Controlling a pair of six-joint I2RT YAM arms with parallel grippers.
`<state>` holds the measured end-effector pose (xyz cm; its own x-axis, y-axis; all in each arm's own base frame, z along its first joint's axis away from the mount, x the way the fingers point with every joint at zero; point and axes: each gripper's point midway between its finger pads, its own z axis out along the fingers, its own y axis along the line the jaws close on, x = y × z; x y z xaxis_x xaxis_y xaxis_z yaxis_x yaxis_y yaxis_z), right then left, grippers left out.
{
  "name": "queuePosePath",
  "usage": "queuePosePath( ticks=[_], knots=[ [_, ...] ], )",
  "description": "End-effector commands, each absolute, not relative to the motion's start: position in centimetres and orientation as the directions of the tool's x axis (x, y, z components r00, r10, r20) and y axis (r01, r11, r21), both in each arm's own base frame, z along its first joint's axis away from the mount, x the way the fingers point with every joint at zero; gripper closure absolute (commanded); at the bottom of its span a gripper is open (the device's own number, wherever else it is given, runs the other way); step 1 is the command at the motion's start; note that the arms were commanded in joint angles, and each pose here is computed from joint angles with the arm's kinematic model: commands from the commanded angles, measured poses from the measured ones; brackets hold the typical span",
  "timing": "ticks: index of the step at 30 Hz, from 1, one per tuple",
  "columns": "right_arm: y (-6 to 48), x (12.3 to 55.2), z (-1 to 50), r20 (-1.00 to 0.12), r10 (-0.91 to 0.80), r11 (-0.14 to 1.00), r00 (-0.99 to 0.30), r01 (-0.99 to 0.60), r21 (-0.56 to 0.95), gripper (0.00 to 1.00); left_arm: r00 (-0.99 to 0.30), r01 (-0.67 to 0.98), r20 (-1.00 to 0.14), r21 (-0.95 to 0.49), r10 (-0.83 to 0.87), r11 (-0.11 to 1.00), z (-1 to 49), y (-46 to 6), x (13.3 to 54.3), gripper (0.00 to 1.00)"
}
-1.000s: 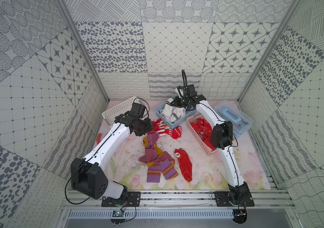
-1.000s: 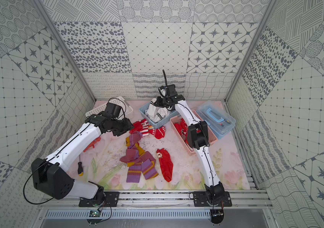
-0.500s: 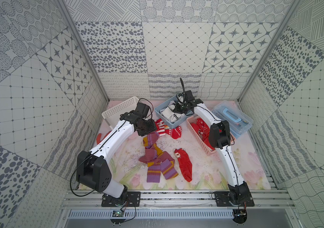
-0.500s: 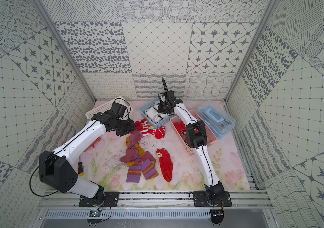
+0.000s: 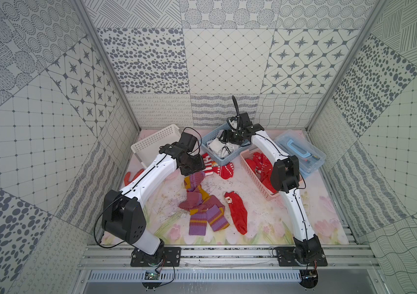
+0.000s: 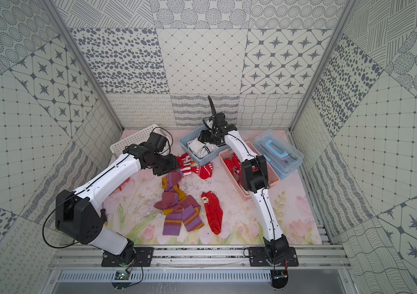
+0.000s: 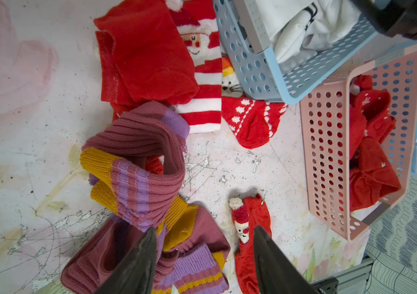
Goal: Sort the socks into the basket by color
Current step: Place the sock in the bin, then pick up the sock from the center of the board.
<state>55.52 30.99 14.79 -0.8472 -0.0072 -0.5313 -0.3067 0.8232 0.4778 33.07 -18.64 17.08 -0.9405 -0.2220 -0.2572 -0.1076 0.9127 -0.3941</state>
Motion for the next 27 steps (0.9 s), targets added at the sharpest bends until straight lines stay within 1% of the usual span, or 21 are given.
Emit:
queuePosePath(
  ticks=[1,2,6,11,16,20,23,27],
  knots=[
    [31.3,53.1,21.3,-0.617,-0.042,0.819,-0.786,-0.38,0.429,0.05,-0.949,-0.048,-0.27,-0.39,-0.164,0.92,17.2,-19.6,33.1,0.39],
    [31.3,52.2,21.6,-0.617,-0.051,0.82,-0.785,-0.385,0.423,0.02,-0.948,-0.043,-0.274,-0.391,-0.161,0.92,17.3,-19.7,33.3,0.39],
    [31.1,48.6,22.4,-0.618,-0.072,0.814,-0.783,-0.404,0.417,0.02,-0.945,-0.026,-0.29,-0.397,-0.153,0.917,17.3,-20.3,33.8,0.39],
    [31.2,41.8,21.4,-0.581,-0.161,0.799,-0.798,-0.451,0.398,0.02,-0.93,-0.024,-0.325,-0.413,-0.171,0.911,17.4,-20.5,34.4,0.39],
    [31.3,34.1,18.6,-0.508,-0.263,0.783,-0.82,-0.489,0.383,0.02,-0.918,-0.021,-0.349,-0.433,-0.189,0.901,17.5,-20.8,35.0,0.39],
    [30.8,29.1,14.8,-0.429,-0.303,0.792,-0.851,-0.475,0.383,0.02,-0.913,-0.022,-0.356,-0.441,-0.197,0.897,17.3,-21.0,35.3,0.39],
    [30.1,26.6,12.2,-0.374,-0.324,0.809,-0.869,-0.46,0.367,0.02,-0.91,-0.027,-0.361,-0.439,-0.204,0.898,17.2,-20.8,35.2,0.39],
    [29.3,24.8,9.0,-0.328,-0.345,0.835,-0.879,-0.447,0.319,0.02,-0.911,-0.033,-0.357,-0.438,-0.207,0.898,16.9,-20.6,34.7,0.39]
  ],
)
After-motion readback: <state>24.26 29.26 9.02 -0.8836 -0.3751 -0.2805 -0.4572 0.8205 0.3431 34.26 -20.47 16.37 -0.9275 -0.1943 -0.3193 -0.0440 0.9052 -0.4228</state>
